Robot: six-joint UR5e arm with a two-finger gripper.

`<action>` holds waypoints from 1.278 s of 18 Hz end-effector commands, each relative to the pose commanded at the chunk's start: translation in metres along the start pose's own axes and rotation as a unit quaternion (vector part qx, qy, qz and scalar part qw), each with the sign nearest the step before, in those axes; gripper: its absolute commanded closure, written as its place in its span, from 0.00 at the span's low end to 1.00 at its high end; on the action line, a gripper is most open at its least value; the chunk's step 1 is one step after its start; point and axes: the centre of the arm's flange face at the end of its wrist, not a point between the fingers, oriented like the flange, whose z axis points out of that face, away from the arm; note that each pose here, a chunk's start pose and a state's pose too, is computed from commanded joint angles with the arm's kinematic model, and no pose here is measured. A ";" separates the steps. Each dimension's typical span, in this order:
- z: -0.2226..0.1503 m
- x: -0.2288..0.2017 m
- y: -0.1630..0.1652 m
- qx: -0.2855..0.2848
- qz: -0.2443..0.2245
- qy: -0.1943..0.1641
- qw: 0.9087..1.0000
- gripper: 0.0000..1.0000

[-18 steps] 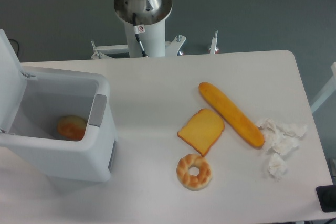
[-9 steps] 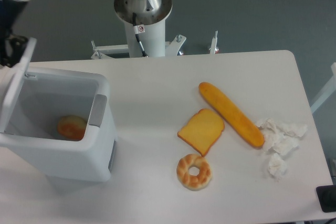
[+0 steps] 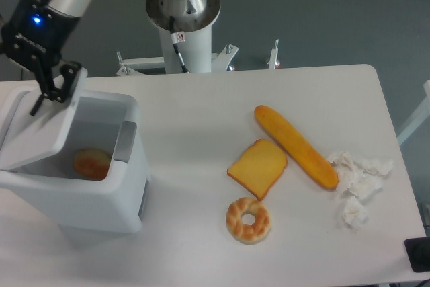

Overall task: Close the trash can
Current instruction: 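Push the gripper against the raised lid, tipping it over the opening, then press the lid down with the gripper until it shuts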

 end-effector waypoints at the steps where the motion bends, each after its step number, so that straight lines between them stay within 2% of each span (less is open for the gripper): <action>1: -0.002 -0.005 0.000 0.000 0.003 -0.010 1.000 0.00; 10: 0.005 -0.028 0.004 -0.009 0.010 -0.018 1.000 0.00; 14: 0.015 -0.046 0.007 -0.022 0.022 -0.035 0.999 0.00; 23: 0.018 -0.072 0.007 -0.025 0.014 -0.041 0.999 0.00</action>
